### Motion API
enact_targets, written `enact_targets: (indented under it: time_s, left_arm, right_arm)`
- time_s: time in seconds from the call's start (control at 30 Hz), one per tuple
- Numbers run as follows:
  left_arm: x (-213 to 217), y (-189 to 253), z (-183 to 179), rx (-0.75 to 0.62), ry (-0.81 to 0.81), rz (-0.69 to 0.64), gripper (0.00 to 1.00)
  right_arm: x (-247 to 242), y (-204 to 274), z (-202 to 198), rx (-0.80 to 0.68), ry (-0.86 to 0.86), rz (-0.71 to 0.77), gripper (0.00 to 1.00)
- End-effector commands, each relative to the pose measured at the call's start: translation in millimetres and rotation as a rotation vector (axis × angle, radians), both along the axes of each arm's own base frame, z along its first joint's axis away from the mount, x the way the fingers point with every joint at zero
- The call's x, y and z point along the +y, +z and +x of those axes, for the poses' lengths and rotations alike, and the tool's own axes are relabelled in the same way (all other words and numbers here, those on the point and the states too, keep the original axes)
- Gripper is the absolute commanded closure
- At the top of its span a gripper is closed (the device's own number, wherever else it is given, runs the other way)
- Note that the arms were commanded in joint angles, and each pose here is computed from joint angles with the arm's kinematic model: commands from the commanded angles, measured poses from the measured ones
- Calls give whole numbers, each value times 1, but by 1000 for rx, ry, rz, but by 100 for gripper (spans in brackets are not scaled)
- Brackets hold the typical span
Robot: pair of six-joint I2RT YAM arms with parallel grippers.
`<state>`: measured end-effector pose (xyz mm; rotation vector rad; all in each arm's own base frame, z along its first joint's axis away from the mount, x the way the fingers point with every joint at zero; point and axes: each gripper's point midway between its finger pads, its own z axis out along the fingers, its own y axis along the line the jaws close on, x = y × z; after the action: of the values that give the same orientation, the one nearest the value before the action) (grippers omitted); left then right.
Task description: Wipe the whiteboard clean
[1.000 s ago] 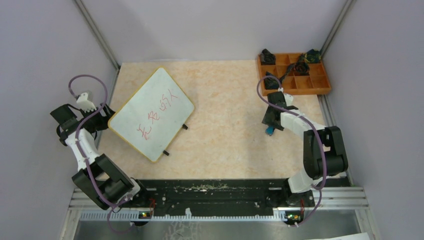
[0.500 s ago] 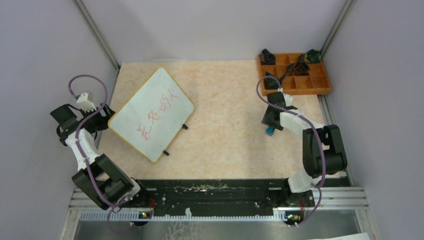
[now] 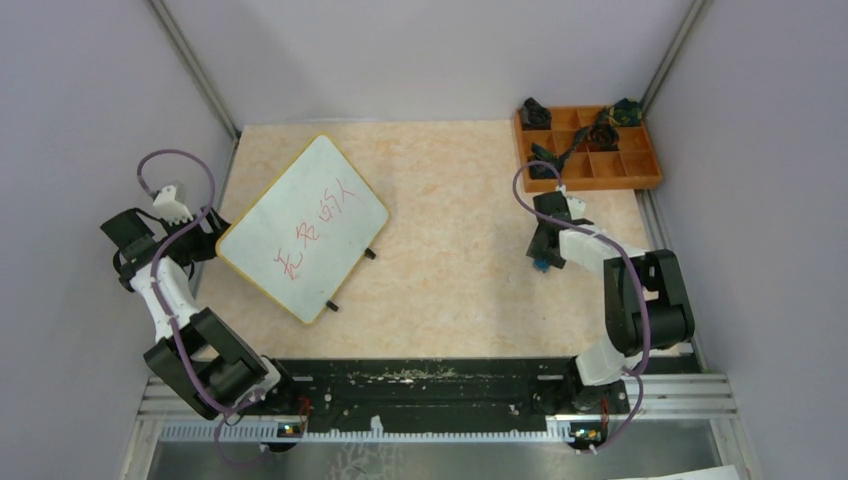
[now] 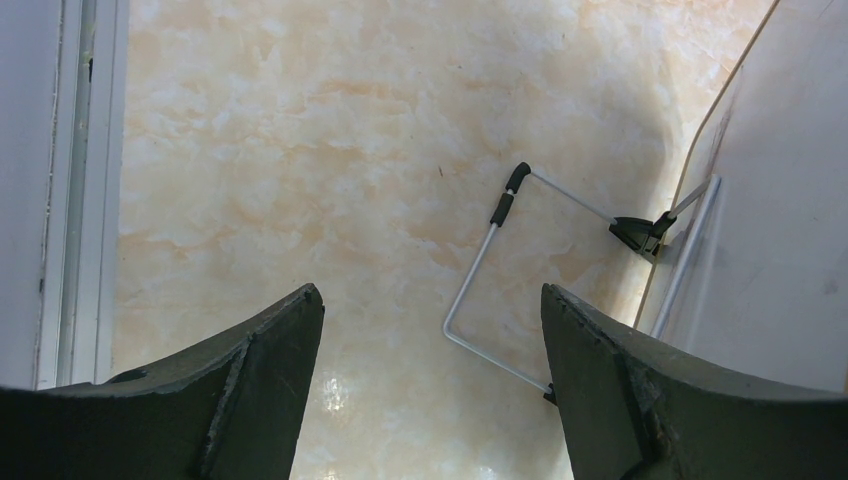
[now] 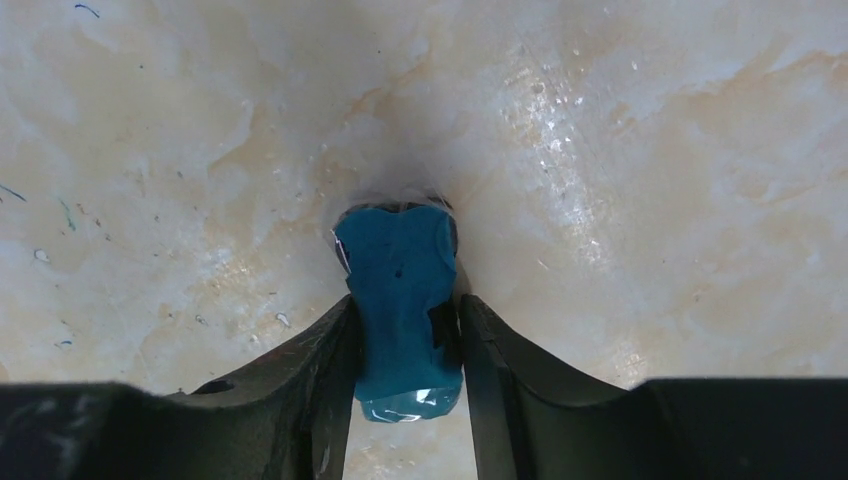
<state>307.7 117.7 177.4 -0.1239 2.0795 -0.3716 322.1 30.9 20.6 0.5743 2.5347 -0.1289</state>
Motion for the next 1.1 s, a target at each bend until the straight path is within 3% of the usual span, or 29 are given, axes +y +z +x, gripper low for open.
enact_targets:
  time_s: [0.0,0.17,0.23,0.4,0.77,0.9,1.07]
  left_arm:
    - [-2,6,0,-11,-12,-8,15]
    - [-2,7,-1,-14,-11,0,15]
    - [-3,7,-2,-15,-14,4,15]
    - [-4,8,-1,-27,-28,3,16]
    - [-4,16,4,-74,-73,41,12]
    - [-11,33,3,-133,-175,89,6]
    - [3,61,3,-173,-181,121,5]
  right_arm:
    - [-3,8,7,-45,-19,-3,62]
    - [-2,10,8,-54,-21,3,83]
    - [-2,15,9,-65,-18,5,100]
    - [13,44,19,-167,91,55,100]
    - [78,161,12,-541,425,135,100]
    - [89,180,6,-606,484,178,100]
    - [94,179,2,-600,520,185,100]
